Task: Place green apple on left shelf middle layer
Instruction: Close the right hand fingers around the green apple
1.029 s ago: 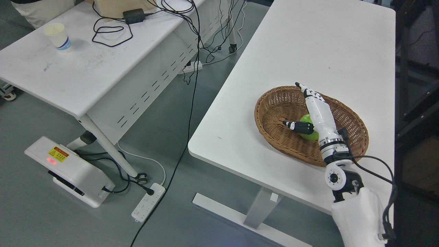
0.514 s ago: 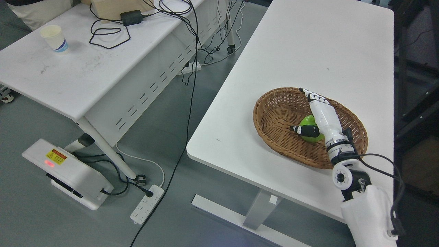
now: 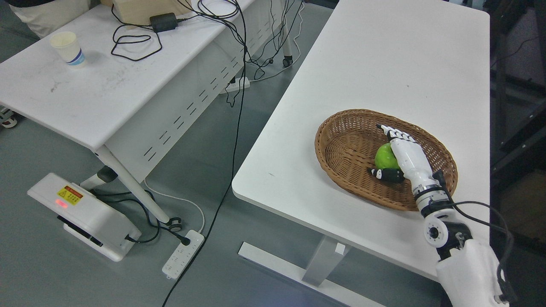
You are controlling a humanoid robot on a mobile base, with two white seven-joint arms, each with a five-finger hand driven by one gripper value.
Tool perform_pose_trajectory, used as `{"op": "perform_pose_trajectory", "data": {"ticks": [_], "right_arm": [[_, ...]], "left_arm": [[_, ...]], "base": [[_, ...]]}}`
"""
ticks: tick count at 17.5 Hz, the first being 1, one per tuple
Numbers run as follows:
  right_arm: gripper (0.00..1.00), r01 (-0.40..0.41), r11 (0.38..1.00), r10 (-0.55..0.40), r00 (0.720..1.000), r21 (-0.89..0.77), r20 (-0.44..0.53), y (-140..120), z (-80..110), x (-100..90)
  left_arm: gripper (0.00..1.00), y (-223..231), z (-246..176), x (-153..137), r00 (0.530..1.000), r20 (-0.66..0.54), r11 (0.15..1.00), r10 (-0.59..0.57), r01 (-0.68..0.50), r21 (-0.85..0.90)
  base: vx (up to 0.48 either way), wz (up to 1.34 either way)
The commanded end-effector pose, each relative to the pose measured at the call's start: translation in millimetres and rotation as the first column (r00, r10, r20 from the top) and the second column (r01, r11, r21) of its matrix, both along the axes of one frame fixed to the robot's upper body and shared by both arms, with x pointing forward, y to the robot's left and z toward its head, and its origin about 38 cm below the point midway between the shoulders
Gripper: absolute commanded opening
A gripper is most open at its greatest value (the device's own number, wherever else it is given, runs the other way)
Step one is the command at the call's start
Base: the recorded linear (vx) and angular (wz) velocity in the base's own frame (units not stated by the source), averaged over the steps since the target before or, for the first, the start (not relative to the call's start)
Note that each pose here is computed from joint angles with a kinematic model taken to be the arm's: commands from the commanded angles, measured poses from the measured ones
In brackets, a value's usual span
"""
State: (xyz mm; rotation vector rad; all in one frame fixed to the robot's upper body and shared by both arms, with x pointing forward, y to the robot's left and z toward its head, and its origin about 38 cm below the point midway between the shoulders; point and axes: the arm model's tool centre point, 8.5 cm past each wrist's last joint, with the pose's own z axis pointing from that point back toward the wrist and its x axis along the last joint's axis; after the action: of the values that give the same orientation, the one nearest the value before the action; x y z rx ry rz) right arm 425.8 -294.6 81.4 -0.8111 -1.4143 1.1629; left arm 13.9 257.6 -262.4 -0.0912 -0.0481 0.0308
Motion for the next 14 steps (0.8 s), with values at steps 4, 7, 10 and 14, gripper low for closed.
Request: {"op": "perform_pose_trajectory", "data": {"ticks": [4,7,10,14], "right_arm": [[0.62,0.020,0.999,-0.020,1.000,-0.029,-0.013,-18.4,-1.5,-1.5],[0.24,0.013,1.000,-0.013,1.000,-0.023,-0.011,-18.8,-0.9,-2.5],[0.00,0.009,0.999,-0.009,1.000,0.031,0.018,-23.6,7.0,-3.0],[0.00,0.019,0.994,-0.018,1.000,0.104,-0.005,-34.0,17.4,-3.2]], "left_arm": [[1.00,11.2,1.3,14.0,1.000,0.022,1.000,-0.002,0.002,0.017],[1.00,11.2,1.3,14.0,1.000,0.022,1.000,-0.002,0.002,0.017],[1.00,11.2,1.3,14.0,1.000,0.022,1.000,-0.002,0.002,0.017],[1.00,11.2,1.3,14.0,1.000,0.022,1.000,-0.002,0.002,0.017]], "base": [[0.000,0.00],[0.000,0.00],[0.000,0.00],[0.000,0.00]]}}
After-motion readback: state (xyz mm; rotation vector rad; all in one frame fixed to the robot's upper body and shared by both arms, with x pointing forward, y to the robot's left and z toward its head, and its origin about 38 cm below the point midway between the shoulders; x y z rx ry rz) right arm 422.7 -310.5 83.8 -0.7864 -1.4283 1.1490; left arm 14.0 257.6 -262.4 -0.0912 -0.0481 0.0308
